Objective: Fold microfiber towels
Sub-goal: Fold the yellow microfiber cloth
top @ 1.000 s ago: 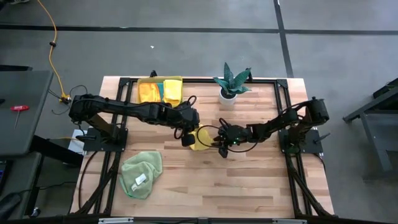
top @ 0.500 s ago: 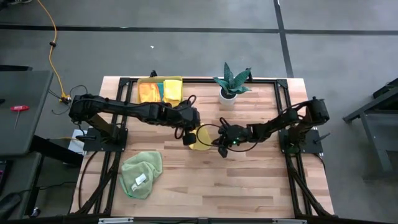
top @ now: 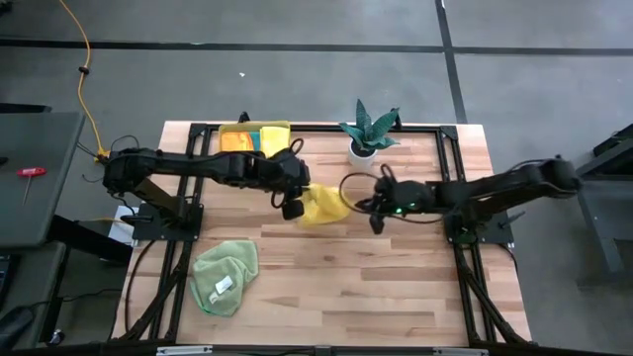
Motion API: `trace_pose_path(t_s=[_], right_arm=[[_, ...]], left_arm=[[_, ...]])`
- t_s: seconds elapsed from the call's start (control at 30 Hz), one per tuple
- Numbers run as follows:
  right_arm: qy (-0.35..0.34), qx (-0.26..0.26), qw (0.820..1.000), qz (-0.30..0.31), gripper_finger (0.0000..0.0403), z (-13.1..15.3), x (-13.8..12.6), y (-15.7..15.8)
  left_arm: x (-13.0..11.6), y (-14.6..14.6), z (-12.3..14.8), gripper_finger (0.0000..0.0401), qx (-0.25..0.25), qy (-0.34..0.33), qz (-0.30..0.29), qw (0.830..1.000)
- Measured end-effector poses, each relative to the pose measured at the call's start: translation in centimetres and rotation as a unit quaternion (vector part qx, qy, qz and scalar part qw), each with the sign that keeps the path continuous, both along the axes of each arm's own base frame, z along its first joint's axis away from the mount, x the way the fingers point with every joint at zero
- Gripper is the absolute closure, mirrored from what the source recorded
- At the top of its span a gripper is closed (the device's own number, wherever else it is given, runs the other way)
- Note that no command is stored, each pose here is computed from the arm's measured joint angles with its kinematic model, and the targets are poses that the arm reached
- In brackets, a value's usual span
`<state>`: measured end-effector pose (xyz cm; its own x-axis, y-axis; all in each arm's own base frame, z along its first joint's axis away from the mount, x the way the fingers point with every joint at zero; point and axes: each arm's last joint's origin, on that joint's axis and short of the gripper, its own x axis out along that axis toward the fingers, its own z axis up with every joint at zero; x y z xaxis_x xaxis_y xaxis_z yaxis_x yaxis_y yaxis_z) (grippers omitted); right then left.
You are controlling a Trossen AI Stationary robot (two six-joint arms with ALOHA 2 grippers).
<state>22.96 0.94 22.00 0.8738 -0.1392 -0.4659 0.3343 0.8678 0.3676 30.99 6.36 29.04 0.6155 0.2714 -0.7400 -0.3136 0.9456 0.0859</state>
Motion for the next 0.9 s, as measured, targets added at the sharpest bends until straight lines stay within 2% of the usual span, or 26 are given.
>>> trace_pose_path(t_s=[0.13, 0.3, 0.43, 0.57, 0.67, 0.77, 0.9], right_arm=[[0.000, -0.012, 1.000, -0.019, 0.0403, 1.2, -1.8, -0.3], [0.027, -0.013, 0.999, -0.029, 0.0403, 1.3, -2.9, -0.4], [0.040, -0.002, 0.999, -0.030, 0.0403, 0.9, -2.9, -0.3], [0.048, 0.002, 0.999, -0.024, 0.0403, 0.7, -2.8, -0.3], [0.051, 0.003, 0.998, -0.022, 0.0403, 0.6, -2.8, -0.3], [0.052, 0.006, 0.998, -0.023, 0.0403, 0.6, -2.8, -0.3], [0.055, 0.007, 0.998, -0.022, 0.0403, 0.5, -2.8, -0.3]], left_arm=[[0.1, 0.4, -0.3, 0.0310, -0.026, -0.001, -0.015, 1.000], [0.7, 0.5, -1.1, 0.0255, -0.048, 0.005, -0.029, 0.998], [2.1, 0.4, -3.3, 0.0221, -0.067, 0.032, -0.040, 0.996], [4.5, -0.5, -7.2, 0.0201, -0.093, 0.059, -0.068, 0.992], [6.2, -1.3, -10.3, 0.0194, -0.072, 0.084, -0.096, 0.989], [6.8, -1.4, -12.9, 0.0192, -0.039, 0.125, -0.114, 0.985], [6.6, 0.0, -14.0, 0.0192, -0.002, 0.156, -0.115, 0.981]])
